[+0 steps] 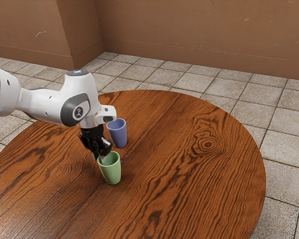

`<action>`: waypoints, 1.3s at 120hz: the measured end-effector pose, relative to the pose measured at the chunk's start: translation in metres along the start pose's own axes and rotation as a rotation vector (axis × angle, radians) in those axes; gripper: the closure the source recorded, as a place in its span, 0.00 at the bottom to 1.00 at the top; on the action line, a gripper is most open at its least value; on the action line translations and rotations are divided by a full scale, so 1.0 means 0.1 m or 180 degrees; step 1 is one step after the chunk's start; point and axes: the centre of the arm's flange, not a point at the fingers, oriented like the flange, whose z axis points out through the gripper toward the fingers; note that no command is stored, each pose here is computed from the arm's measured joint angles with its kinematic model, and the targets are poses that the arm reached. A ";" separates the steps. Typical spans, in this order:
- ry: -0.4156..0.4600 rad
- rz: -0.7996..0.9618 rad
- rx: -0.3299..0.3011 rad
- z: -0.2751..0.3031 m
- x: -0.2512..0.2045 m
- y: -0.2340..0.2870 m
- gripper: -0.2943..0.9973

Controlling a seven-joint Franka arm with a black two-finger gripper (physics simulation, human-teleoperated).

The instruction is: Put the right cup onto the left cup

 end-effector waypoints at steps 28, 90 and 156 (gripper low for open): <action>-0.0002 0.0032 -0.0018 0.01 0.00 0.08 0.80; 0.0325 0.0050 -0.0113 -1.01 0.09 0.20 0.83; 0.0195 -0.0251 -0.0215 -2.09 0.44 -0.59 0.84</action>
